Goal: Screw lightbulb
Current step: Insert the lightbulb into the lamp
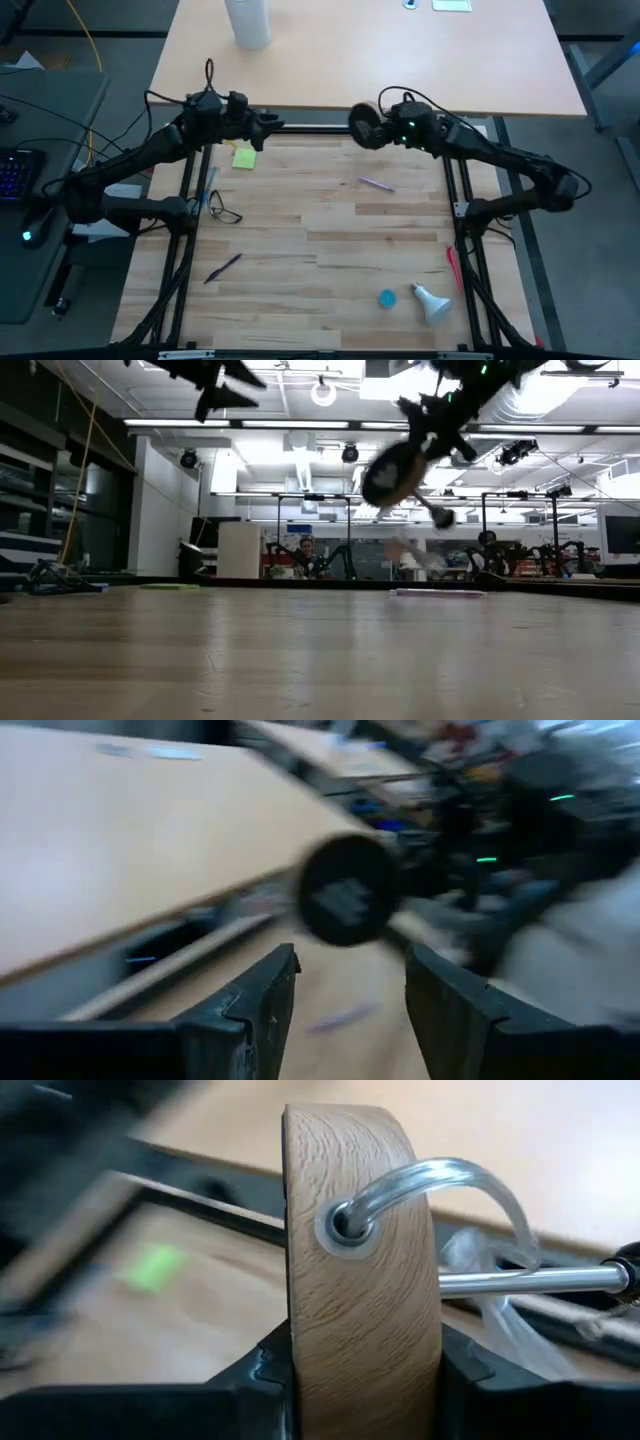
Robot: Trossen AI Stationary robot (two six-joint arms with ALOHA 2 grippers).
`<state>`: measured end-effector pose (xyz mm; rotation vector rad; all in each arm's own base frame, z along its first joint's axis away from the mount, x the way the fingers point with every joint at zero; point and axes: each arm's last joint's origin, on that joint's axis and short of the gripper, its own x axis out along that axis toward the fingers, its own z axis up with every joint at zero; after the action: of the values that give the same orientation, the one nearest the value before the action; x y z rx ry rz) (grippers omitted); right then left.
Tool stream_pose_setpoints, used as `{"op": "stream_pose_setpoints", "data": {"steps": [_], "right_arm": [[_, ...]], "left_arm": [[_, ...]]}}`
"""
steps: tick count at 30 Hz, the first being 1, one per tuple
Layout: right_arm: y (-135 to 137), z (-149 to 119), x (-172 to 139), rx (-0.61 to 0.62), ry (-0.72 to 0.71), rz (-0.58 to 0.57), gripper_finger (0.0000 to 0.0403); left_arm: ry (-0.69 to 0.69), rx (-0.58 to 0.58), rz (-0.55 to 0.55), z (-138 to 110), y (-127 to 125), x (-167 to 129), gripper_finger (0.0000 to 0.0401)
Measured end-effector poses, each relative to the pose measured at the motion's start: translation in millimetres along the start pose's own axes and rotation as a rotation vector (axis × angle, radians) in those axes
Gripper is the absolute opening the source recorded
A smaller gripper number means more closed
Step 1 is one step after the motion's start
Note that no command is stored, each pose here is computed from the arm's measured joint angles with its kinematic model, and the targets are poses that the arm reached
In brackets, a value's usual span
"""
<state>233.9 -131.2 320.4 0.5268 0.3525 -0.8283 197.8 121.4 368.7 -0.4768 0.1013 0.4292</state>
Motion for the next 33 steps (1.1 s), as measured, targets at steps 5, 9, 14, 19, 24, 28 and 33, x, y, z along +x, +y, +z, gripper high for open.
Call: {"op": "stream_pose_setpoints", "data": {"steps": [5, 9, 14, 19, 24, 28, 33], "right_arm": [[36, 10, -38, -0.019, -0.175, 0.300, 0.0115], [60, 10, -53, -0.036, -0.256, 0.457, 0.0115], [76, 3, -53, -0.042, -0.267, 0.521, 0.0115], [85, 1, -46, -0.051, -0.295, 0.540, 0.0115], [89, -2, -38, -0.063, -0.290, 0.569, 0.0115], [92, -2, -36, -0.082, -0.290, 0.612, 0.0115], [94, 0, -37, -0.093, -0.313, 0.635, 0.0115]], "left_arm": [[-0.045, -0.064, -0.263, 13, -11, -5, 0.0217], [-0.086, -0.033, -0.338, 18, -17, -6, 0.0257], [-0.076, -0.092, -0.344, 18, -17, -6, 0.0297], [0.012, 0.050, -0.375, 5, -23, -3, 0.0309], [0.034, 0.102, -0.331, -3, -28, 5, 0.0310], [0.006, 0.117, -0.311, -4, -30, 10, 0.0310], [0.030, 0.095, -0.295, -8, -27, 20, 0.0310]]}}
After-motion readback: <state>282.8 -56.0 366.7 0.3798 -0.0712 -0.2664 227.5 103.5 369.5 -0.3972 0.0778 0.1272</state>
